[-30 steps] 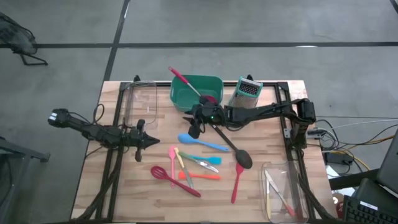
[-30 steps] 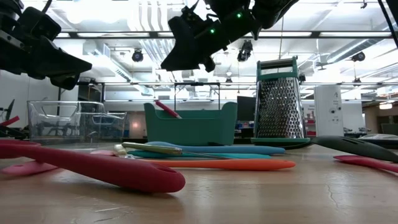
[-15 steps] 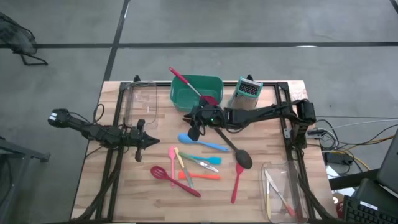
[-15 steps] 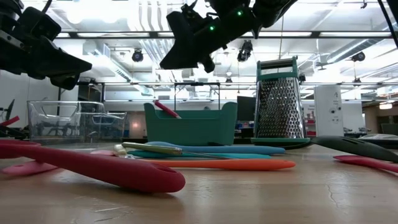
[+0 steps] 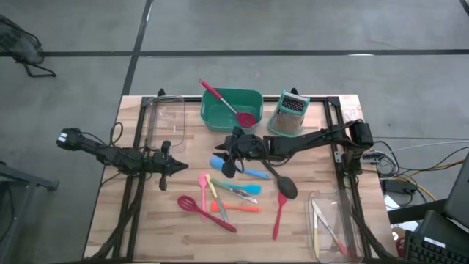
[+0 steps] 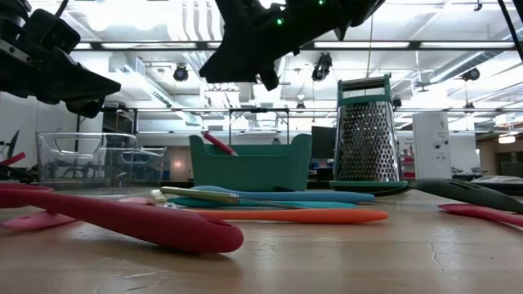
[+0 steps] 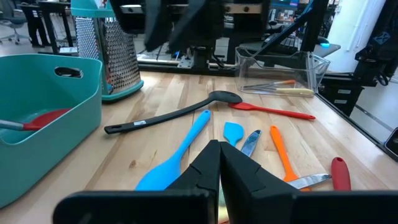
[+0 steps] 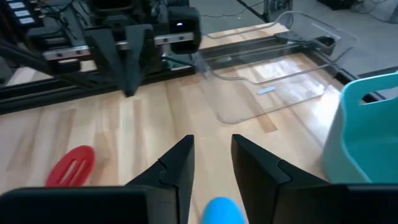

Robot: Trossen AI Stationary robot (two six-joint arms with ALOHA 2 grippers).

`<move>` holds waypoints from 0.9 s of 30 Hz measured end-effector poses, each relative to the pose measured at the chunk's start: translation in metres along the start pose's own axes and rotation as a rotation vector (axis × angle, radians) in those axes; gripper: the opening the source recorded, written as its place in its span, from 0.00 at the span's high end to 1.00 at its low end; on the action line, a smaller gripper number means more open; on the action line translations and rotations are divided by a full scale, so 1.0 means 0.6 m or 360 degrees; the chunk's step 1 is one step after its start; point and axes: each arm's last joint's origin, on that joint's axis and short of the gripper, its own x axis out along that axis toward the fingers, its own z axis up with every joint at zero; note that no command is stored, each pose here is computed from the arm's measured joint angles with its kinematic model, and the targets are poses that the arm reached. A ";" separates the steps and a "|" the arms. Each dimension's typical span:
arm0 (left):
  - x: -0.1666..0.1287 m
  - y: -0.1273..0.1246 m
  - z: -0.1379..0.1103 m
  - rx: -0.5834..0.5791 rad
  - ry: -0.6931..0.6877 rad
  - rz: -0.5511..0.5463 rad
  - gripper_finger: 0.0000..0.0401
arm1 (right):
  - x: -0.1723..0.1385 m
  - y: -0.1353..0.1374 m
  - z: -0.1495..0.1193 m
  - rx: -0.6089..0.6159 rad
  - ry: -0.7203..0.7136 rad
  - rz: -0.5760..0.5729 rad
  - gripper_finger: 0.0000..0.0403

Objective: Pick & Place Kitchen Items
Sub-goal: Put the green knife into the bottom right transparent bin

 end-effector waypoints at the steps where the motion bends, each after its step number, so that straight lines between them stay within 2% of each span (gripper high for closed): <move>1: 0.000 0.000 0.000 0.0000 0.0000 0.0000 0.97 | -0.001 0.004 -0.001 0.0001 0.0002 0.0008 0.73; 11: 0.000 0.000 0.000 0.0000 0.0001 0.0000 0.97 | -0.010 0.043 -0.012 0.0004 0.0027 0.0089 0.64; 19: 0.000 0.000 0.000 0.0000 0.0000 0.0000 0.97 | -0.023 0.084 -0.031 0.0087 0.0128 0.0156 0.54; 23: 0.000 0.000 0.000 0.0000 0.0000 0.0000 0.97 | -0.032 0.108 -0.045 0.0044 0.0197 0.0191 0.51; 27: 0.000 0.000 0.000 0.0000 0.0001 0.0000 0.97 | -0.039 0.123 -0.060 0.0001 0.0272 0.0150 0.50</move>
